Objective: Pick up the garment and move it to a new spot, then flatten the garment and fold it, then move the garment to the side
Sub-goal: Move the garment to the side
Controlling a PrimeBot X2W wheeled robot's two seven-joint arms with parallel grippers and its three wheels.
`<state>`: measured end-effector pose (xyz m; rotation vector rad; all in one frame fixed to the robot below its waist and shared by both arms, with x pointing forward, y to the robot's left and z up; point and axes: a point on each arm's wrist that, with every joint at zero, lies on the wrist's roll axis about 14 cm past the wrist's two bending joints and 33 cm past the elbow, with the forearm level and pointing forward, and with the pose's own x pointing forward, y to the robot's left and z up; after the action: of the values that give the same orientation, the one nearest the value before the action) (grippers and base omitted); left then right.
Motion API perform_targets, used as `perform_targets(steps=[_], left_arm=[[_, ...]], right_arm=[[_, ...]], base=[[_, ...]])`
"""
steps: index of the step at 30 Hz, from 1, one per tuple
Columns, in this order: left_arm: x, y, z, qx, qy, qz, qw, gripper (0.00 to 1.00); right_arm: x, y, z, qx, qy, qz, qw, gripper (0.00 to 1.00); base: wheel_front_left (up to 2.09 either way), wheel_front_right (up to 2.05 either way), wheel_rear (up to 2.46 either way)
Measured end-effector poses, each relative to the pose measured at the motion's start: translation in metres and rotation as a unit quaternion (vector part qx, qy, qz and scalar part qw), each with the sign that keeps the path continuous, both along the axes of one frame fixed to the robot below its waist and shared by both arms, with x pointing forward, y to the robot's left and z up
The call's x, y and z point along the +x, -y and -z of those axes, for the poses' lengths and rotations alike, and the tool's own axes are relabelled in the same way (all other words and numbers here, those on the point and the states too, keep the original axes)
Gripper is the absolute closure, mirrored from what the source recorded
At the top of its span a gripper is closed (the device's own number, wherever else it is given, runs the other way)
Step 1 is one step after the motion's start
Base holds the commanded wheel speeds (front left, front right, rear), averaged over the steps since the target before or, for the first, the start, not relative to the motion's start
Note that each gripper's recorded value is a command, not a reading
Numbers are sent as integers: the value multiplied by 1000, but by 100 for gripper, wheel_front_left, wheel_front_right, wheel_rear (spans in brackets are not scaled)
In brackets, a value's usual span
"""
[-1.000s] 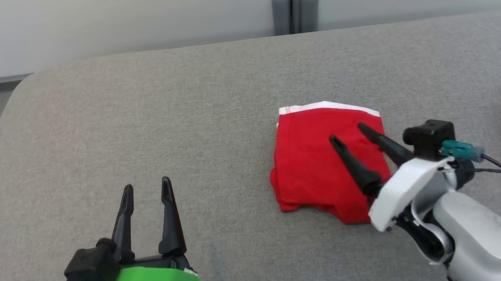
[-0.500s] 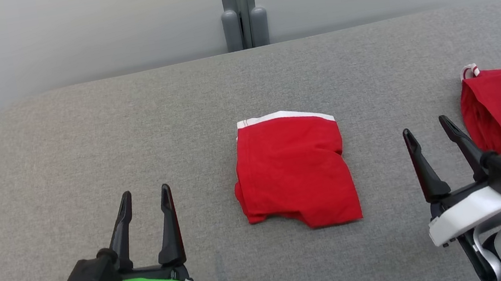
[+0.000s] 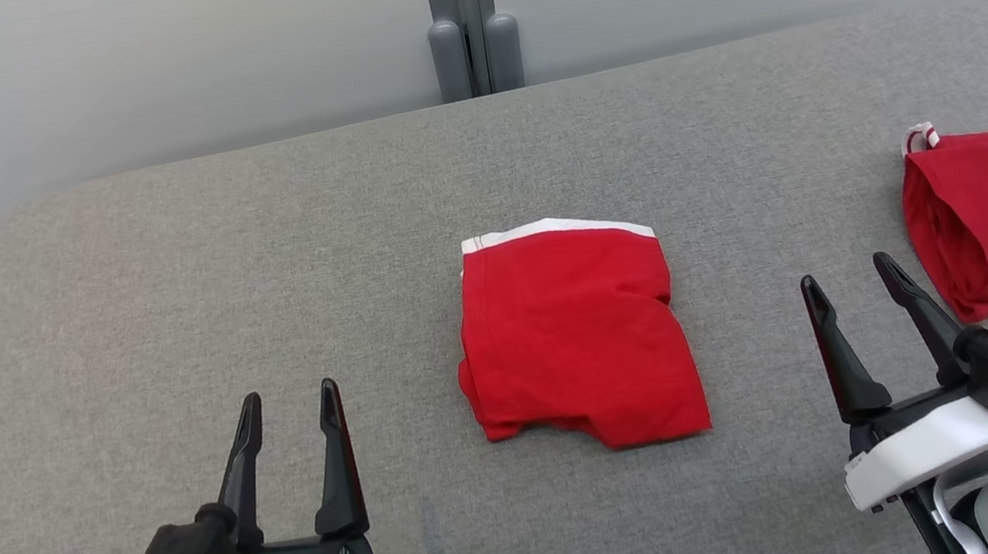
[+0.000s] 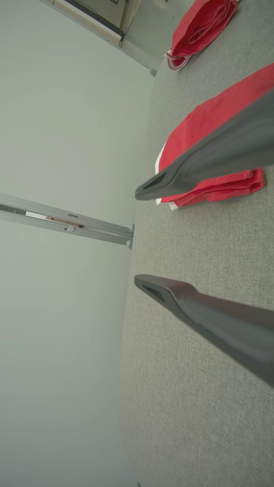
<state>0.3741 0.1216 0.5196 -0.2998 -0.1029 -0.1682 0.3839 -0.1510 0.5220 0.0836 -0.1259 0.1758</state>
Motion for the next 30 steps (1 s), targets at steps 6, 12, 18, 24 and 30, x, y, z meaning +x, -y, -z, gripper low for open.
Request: perform_targets(steps=[6,12,18,24,30], left_arm=[[7,4,2,0,-3,6,1000,0],[19,4,11,-16,-18,6,1000,0],[22,1,20,-14,-31,2,999,0],[24,-12,26,-9,-40,-16,999,0],[22,-27,33,-2,-51,-38,998,0]], right_arm=[[10,-6,14,32,-27,-2,999,0],[30,-34,41,58,-91,-36,994,0],[45,-57,76,70,-165,-63,982,0],[59,-67,110,81,-231,-67,967,0],[67,-88,131,123,-275,-80,950,0]], base=[[0,0,0],[0,0,0],[0,0,0],[0,0,0],[0,0,0]])
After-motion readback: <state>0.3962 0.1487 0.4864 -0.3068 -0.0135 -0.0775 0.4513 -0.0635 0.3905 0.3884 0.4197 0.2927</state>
